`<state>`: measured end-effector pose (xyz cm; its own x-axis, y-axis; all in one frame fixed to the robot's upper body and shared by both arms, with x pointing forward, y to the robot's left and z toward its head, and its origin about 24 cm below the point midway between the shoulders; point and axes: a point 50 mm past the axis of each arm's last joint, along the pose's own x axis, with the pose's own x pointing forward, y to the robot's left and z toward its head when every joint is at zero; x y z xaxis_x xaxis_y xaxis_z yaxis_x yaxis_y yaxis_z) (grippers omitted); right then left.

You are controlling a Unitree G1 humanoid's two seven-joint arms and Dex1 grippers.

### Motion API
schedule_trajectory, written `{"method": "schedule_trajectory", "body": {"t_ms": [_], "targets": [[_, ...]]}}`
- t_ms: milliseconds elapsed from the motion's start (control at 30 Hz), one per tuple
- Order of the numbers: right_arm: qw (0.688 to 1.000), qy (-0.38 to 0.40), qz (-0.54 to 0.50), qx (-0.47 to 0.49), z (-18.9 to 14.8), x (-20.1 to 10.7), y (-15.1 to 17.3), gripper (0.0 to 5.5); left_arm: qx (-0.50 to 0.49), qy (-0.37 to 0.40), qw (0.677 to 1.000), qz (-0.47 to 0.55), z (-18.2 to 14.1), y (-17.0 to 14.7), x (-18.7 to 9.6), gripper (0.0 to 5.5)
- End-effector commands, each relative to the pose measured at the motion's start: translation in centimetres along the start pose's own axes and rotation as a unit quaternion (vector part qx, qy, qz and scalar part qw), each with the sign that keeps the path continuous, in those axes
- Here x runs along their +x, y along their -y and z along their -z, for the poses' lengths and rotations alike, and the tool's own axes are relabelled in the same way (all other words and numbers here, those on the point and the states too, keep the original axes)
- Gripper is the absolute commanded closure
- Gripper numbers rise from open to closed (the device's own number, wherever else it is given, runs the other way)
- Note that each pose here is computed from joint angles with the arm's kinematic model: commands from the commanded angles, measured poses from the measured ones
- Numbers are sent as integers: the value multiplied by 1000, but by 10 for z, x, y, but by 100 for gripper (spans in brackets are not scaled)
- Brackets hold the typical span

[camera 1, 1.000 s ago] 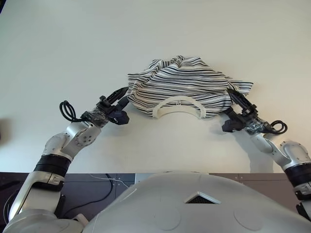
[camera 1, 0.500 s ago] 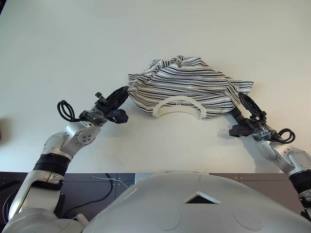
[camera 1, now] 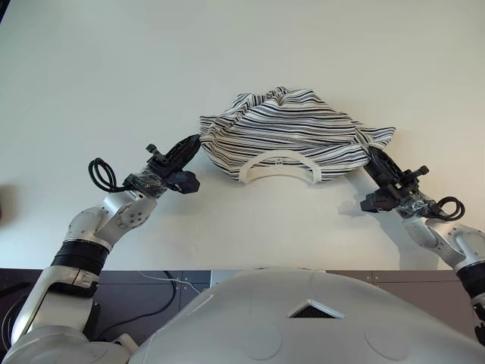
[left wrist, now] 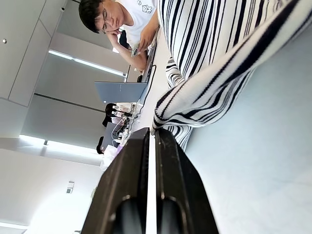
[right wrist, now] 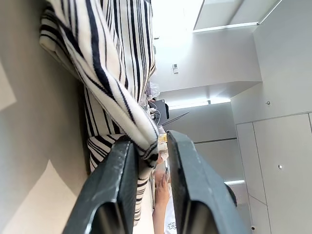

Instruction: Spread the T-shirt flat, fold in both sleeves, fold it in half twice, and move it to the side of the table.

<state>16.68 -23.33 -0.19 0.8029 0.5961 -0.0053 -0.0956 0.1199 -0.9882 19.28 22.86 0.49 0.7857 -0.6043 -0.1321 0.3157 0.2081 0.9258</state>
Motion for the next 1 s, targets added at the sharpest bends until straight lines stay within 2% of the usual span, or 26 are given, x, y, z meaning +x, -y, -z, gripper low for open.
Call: {"method": "schedule_trajectory", "body": {"t_ms": [33,133,233,400,533,667,733,800,900,1000], "targets": [[998,1,-65,9,-6,-10,-17,499,-38,-39,985,165,-11,68,-25,513],[998,0,-67,9,-6,-9,-18,534,-29,-35,988,150,-11,63,-23,460],[997,0,-71,10,-5,-9,-20,540,-8,-15,990,137,-12,58,-20,394],[997,7,-73,13,-5,-2,-14,540,-14,7,981,192,-15,60,-32,391],[997,5,-75,16,-8,0,-13,540,14,2,981,193,-2,33,-51,391],[997,-2,-75,24,-16,-2,-14,540,39,16,970,239,9,1,-74,391],[997,-7,-71,27,-20,0,-14,540,38,19,967,252,11,6,-68,391],[997,-11,-66,30,-22,2,-13,540,33,30,967,252,7,15,-55,361],[997,-7,-68,27,-19,7,-8,540,27,39,963,265,0,30,-46,361],[997,-10,-70,24,-15,8,-4,540,46,12,960,275,11,27,-39,361]]}}
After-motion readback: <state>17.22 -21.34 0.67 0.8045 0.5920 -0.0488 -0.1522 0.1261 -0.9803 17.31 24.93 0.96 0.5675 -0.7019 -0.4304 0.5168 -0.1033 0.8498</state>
